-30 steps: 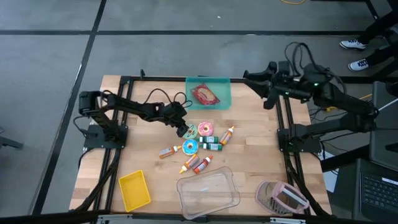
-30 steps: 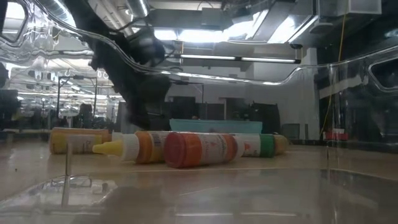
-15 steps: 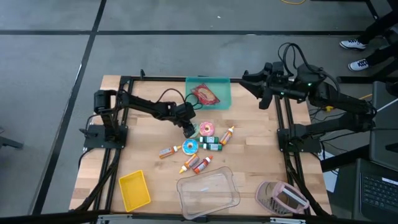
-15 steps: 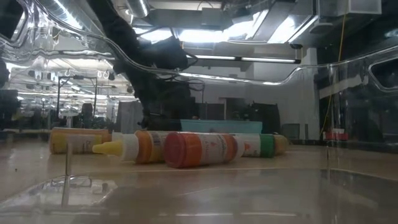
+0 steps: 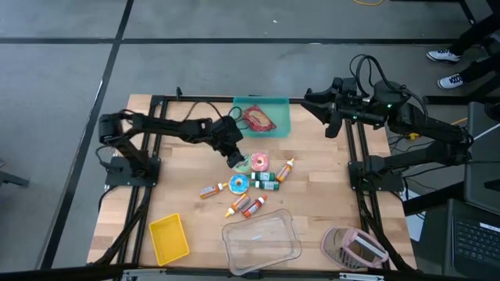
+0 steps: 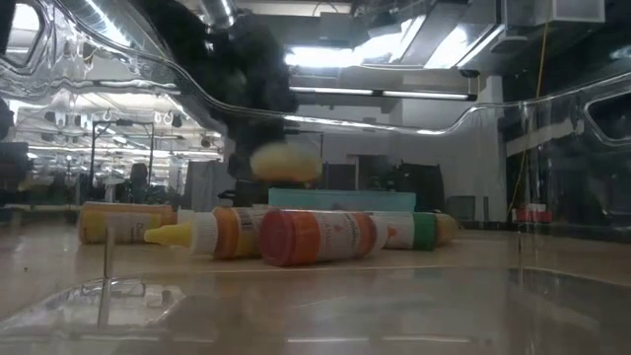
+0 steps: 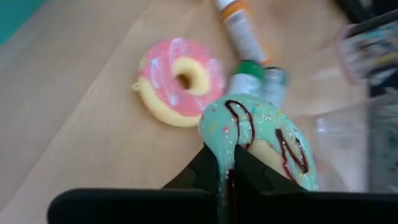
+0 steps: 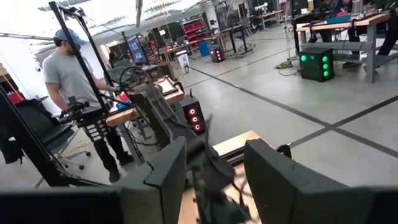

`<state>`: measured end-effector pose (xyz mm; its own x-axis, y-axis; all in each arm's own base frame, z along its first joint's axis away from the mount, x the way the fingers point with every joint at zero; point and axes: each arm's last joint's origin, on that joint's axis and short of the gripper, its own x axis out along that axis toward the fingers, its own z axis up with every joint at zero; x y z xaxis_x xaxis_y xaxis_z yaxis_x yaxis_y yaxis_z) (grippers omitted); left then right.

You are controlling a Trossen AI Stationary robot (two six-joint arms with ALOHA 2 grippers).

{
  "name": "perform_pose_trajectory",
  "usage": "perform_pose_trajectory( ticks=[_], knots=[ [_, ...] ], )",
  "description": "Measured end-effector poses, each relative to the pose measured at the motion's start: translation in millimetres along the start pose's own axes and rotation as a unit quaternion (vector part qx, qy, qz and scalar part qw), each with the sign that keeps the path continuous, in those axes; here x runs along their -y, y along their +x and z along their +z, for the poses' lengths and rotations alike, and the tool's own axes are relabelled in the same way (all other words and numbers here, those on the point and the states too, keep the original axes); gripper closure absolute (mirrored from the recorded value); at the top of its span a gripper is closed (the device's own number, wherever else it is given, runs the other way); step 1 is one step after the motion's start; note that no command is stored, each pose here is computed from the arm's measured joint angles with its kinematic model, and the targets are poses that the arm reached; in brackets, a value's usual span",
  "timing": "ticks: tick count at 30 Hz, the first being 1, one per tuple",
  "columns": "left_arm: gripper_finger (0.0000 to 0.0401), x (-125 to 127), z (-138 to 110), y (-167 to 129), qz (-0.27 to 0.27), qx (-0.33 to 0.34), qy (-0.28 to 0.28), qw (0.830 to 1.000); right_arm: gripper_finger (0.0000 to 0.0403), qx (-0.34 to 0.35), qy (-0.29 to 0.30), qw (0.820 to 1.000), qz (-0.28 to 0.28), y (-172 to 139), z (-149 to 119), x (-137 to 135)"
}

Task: Pick & Place Food Item
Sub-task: Put the green donut into the yellow bin

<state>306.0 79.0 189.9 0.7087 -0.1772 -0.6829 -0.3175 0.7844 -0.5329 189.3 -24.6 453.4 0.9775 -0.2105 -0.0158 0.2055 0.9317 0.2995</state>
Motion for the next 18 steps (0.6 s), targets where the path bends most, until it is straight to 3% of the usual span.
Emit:
perform_pose_trajectory(
  ticks=[8,15,18],
  knots=[
    [0.0387,33,-17,-79,-0.013,-0.015,0.017,1.0,0.0243,0.0,-0.017,1.0,0.0,0,0,0],
    [0.0388,82,-71,-140,-0.081,-0.075,0.059,0.992,0.0243,0.003,-0.026,1.0,-0.007,0,1,3],
    [0.0388,98,-98,-154,-0.072,-0.114,0.068,0.989,0.0243,0.004,-0.026,1.0,-0.011,0,1,4]
  ],
)
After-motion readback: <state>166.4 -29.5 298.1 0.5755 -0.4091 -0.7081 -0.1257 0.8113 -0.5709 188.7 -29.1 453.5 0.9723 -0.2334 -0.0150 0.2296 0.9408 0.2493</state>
